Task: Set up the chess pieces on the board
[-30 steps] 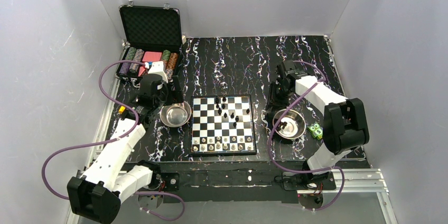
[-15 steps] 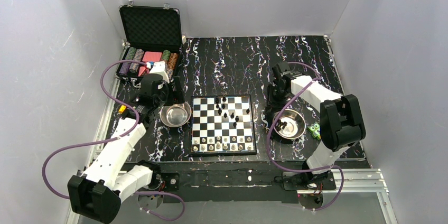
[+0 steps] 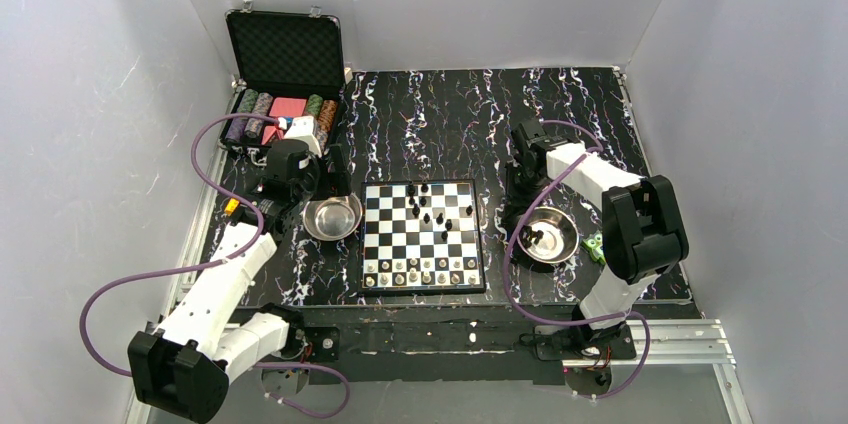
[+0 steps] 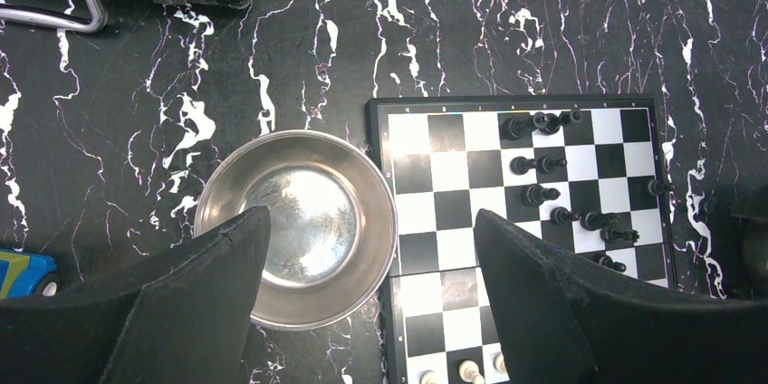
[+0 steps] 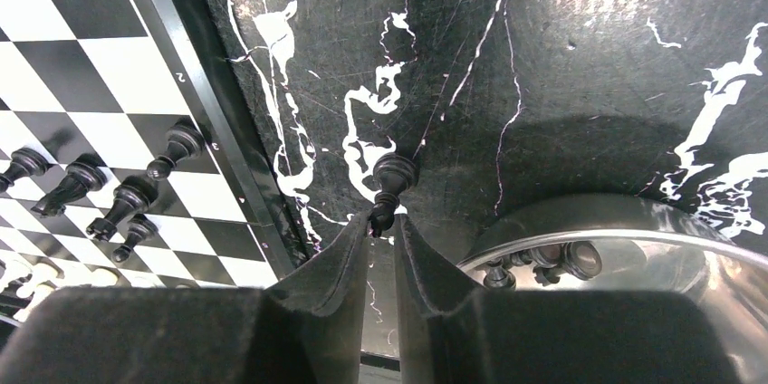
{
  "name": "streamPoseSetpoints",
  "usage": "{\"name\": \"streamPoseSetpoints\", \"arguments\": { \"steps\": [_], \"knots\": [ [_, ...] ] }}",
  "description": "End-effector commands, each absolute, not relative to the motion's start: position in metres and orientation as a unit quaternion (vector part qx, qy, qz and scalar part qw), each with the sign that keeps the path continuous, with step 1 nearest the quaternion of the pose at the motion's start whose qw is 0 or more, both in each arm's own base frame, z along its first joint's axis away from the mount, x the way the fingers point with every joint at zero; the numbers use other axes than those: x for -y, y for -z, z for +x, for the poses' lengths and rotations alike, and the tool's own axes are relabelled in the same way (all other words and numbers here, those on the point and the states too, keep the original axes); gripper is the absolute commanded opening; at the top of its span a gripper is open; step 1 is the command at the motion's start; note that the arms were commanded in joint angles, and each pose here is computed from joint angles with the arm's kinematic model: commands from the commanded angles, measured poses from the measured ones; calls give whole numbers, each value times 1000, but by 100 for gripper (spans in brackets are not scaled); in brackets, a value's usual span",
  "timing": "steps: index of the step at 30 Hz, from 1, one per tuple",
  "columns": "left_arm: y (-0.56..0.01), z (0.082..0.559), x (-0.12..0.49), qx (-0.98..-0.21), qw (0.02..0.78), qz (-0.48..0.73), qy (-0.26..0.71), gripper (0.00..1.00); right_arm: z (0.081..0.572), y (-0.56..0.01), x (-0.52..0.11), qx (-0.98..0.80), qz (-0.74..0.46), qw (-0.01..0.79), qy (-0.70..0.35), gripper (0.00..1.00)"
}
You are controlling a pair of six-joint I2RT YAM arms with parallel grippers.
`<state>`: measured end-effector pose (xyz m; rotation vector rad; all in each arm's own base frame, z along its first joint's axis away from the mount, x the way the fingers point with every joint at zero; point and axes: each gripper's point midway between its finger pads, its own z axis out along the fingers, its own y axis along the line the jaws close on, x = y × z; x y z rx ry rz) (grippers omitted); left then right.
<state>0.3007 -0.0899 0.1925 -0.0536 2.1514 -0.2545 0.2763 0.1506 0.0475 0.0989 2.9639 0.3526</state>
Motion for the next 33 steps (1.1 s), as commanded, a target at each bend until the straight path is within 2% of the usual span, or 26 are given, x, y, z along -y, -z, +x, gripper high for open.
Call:
{"name": "streamPoseSetpoints", "arguments": {
  "steps": [1,9,18,27,33],
  "knots": [
    [-204,303,91,-867,485,-20,111,83,284,-52,-152,-990,23,86,-110,24],
    [-206,304,92,-867,485,-18,112,83,284,-50,-151,-991,21,85,-102,26],
    [-203,304,92,-869,482,-18,112,83,288,-63,-152,-989,19,105,-104,6],
    [-194,303,92,-875,472,-16,109,83,305,-114,-159,-982,16,153,-108,2],
    [-186,302,90,-879,465,-20,104,83,318,-140,-185,-980,-11,158,-122,1]
  ]
}}
